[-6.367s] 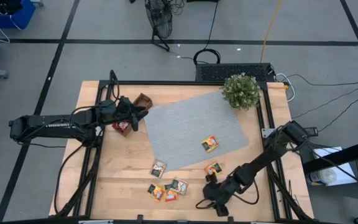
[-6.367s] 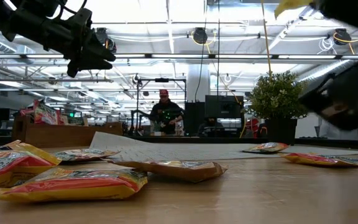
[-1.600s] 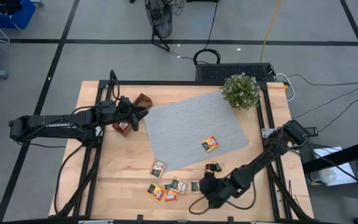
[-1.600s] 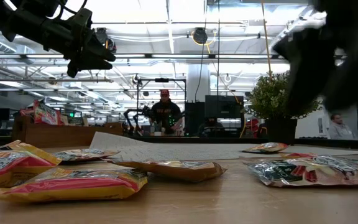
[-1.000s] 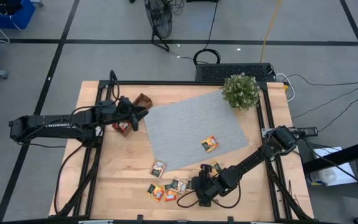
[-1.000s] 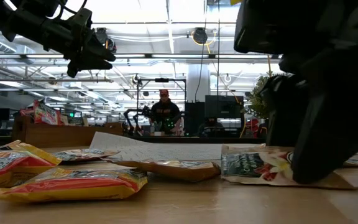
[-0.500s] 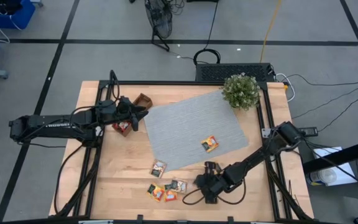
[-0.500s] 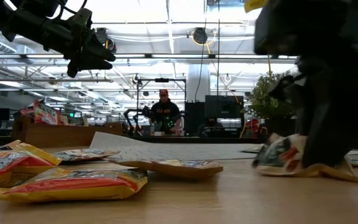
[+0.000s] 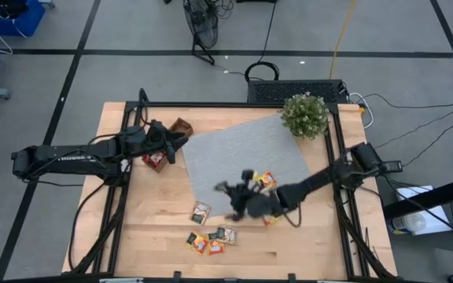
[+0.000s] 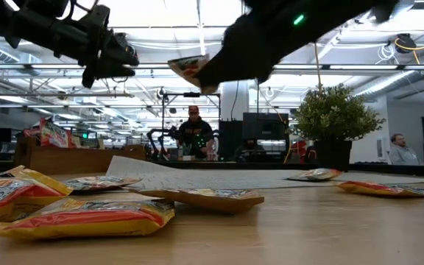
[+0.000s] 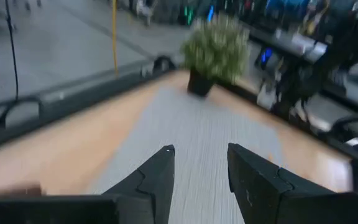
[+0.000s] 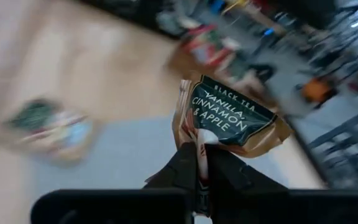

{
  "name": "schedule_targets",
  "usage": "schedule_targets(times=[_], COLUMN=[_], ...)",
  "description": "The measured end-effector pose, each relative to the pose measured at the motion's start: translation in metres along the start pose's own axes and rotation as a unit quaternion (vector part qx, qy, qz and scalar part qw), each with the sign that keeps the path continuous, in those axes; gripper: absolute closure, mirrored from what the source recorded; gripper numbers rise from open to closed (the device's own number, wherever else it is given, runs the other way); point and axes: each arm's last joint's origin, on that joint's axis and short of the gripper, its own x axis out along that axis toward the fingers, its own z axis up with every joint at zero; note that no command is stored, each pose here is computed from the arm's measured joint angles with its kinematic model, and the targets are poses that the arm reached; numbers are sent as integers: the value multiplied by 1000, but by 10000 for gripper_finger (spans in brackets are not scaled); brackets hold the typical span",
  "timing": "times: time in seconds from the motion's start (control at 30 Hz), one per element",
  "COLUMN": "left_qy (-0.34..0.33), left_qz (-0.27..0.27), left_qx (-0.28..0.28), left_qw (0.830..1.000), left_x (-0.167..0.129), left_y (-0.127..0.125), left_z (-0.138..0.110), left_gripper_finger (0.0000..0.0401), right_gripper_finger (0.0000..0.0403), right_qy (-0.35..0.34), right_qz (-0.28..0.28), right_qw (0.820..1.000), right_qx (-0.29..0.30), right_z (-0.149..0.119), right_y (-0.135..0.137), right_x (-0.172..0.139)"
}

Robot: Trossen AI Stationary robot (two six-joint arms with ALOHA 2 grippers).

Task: Pick & Place Tea
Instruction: Put the brown tea bag into the middle section of the wooden organizer

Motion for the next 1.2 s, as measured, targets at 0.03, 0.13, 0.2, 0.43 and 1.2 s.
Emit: schedule_targets(times=[0.03, 0.13, 0.2, 0.43, 1.2], left_qy=[-13, -23, -27, -22, -38], left_qz=[1, -1, -4, 17, -111], left_qx=[1, -21, -44, -12, 4], left_qw=[1000, 1000, 999, 1000, 993], left_x=[0, 0, 0, 4, 53], left_y=[-1, -1, -1, 0, -14], left_z=[2, 4, 5, 2, -11], left_gripper_finger=[249, 249, 249, 249, 232], right_gripper_finger=[392, 390, 384, 392, 385], right_qy=[-13, -62, -102, -137, -134], right_qz=[-15, -36, -26, 13, -1], right_qw=[1000, 997, 993, 986, 989], right_qx=[0, 23, 50, 95, 59], right_z=[-2, -8, -12, -27, -36], right_y=[-9, -37, -56, -105, -133], right_x=[7, 25, 35, 62, 73])
